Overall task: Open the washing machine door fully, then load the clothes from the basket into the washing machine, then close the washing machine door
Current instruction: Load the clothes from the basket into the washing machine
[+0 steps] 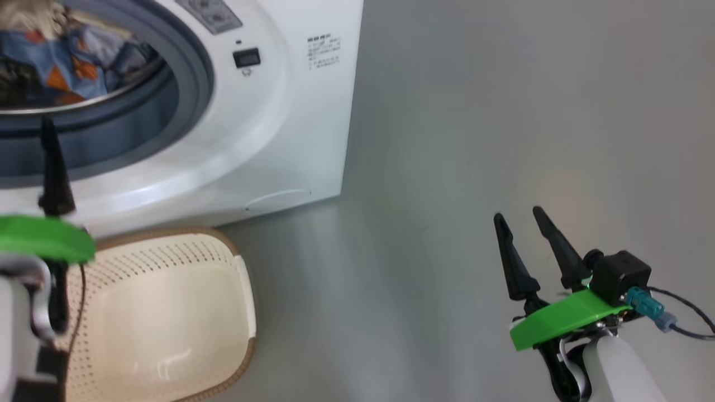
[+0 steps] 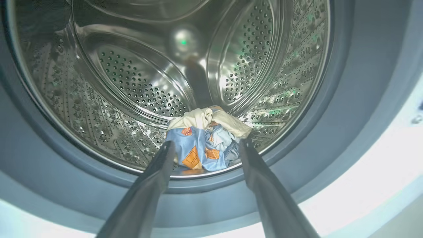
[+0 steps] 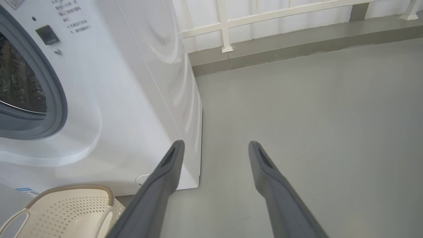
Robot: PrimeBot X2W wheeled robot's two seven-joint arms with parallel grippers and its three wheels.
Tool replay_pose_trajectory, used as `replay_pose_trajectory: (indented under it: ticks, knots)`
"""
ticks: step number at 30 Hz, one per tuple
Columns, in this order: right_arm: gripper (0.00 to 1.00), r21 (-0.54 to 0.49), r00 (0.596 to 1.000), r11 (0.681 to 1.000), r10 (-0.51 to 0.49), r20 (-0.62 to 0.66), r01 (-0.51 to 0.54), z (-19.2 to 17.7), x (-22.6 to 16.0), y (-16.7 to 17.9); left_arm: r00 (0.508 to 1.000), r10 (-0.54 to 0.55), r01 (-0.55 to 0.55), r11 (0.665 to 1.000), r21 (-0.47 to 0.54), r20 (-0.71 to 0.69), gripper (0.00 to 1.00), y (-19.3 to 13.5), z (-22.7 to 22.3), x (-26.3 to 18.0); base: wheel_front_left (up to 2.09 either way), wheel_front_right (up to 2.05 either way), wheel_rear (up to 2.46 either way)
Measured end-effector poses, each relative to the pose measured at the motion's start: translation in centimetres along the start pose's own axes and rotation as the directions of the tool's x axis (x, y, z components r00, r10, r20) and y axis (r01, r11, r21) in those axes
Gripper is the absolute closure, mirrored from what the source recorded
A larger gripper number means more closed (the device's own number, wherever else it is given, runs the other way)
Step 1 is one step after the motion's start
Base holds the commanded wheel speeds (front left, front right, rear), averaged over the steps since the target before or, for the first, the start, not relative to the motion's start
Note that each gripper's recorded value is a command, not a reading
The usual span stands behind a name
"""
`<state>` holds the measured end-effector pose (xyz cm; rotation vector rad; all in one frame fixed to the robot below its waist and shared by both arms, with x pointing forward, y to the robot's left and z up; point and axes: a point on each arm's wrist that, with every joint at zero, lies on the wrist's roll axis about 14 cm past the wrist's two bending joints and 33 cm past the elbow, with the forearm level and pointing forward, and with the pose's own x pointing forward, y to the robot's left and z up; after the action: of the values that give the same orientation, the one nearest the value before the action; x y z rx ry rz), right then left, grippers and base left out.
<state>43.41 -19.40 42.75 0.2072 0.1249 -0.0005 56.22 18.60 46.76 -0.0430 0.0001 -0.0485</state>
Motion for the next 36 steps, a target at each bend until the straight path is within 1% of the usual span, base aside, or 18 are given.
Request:
replay_pose_trajectory:
  ticks: [6, 15, 23, 30, 36]
  knots:
    - [0.0, -0.018, 0.999, 1.0, -0.002, 0.033, 0.003, 1.5, -1.6, 0.0, 1.0, 0.019, -0.019, 1.0, -0.007, 0.017, 0.0, 0.1, 0.7, -4.4, 0.0, 0.0, 0.0]
    - [0.0, -0.042, 0.996, 0.999, 0.001, 0.092, 0.003, 3.6, -3.6, 0.2, 0.998, 0.031, -0.03, 0.999, -0.018, 0.049, 0.0, -0.4, 2.3, -9.6, 0.0, 0.0, 0.0]
    - [0.0, -0.06, 0.992, 0.998, 0.001, 0.13, 0.007, 4.9, -6.0, 0.3, 0.993, 0.089, -0.088, 0.996, -0.017, 0.081, 0.0, 0.3, 3.8, -14.1, 0.0, 0.0, 0.0]
    - [0.0, -0.073, 0.987, 0.997, -0.013, 0.16, 0.025, 5.7, -7.7, -0.2, 0.987, 0.145, -0.144, 0.989, -0.015, 0.075, 0.0, 1.1, 3.8, -17.9, 0.0, 0.0, 0.0]
    - [0.0, -0.087, 0.987, 0.996, -0.018, 0.161, 0.032, 5.6, -8.4, -0.4, 0.981, 0.182, -0.181, 0.983, -0.023, 0.065, 0.0, 1.8, 3.5, -19.5, 0.0, 0.0, 0.0]
